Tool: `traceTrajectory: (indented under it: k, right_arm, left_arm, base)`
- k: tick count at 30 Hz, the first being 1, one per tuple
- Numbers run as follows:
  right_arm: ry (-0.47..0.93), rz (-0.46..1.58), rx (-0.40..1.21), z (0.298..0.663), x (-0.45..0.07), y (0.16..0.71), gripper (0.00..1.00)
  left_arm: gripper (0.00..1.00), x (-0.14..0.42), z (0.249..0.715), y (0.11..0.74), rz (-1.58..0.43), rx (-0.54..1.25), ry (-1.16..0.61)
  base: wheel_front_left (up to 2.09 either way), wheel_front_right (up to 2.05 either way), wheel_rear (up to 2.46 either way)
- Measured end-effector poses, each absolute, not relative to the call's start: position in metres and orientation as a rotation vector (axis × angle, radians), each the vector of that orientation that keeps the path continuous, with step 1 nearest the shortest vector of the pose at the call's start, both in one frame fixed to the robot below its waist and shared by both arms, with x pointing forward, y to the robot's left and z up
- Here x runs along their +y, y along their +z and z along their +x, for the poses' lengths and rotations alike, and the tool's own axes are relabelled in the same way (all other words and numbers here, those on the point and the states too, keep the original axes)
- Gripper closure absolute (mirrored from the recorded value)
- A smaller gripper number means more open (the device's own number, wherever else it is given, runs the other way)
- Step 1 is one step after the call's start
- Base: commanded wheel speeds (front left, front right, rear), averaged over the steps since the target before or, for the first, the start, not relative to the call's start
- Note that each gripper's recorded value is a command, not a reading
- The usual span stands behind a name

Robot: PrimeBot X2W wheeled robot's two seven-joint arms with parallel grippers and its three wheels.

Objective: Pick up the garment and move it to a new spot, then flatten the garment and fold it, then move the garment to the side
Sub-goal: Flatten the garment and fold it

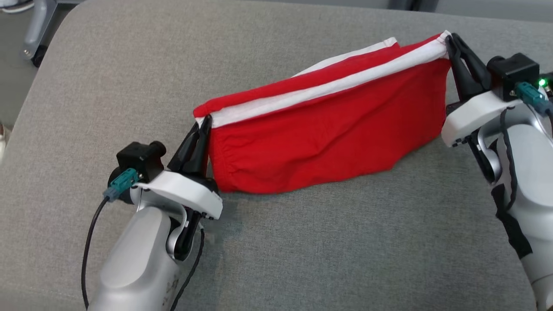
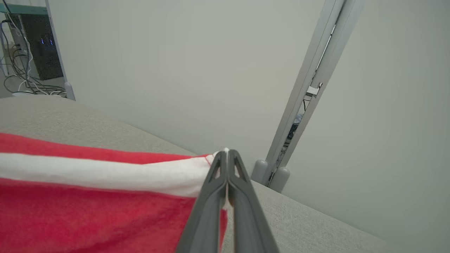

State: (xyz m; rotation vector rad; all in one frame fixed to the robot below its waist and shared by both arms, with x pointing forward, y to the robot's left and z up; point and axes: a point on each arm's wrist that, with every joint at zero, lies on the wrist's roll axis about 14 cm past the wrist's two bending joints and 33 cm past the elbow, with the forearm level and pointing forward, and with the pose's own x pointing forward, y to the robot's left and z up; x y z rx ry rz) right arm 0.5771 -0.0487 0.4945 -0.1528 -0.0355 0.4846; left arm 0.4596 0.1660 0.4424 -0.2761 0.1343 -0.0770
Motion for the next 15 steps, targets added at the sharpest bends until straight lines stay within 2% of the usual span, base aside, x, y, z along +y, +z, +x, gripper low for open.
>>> traceTrajectory:
  k: [6, 14, 15]
  right_arm:
    - [0.518, -0.197, -0.004, 0.609, -0.032, 0.474, 1.0]
    - [0.534, -0.205, 0.05, 0.628, -0.018, 0.446, 1.0]
    - [0.533, -0.209, 0.054, 0.628, -0.018, 0.444, 1.0]
  left_arm:
    - [1.0, 0.168, 0.481, 0.436, -0.262, 0.152, -0.068]
    - [1.0, 0.179, 0.492, 0.42, -0.243, 0.195, 0.0]
    - [0.87, 0.179, 0.492, 0.42, -0.243, 0.195, 0.003]
  base:
    - [0.0, 0.0, 0.0]
    - [0.0, 0.0, 0.0]
    - [0.0, 0.0, 0.0]
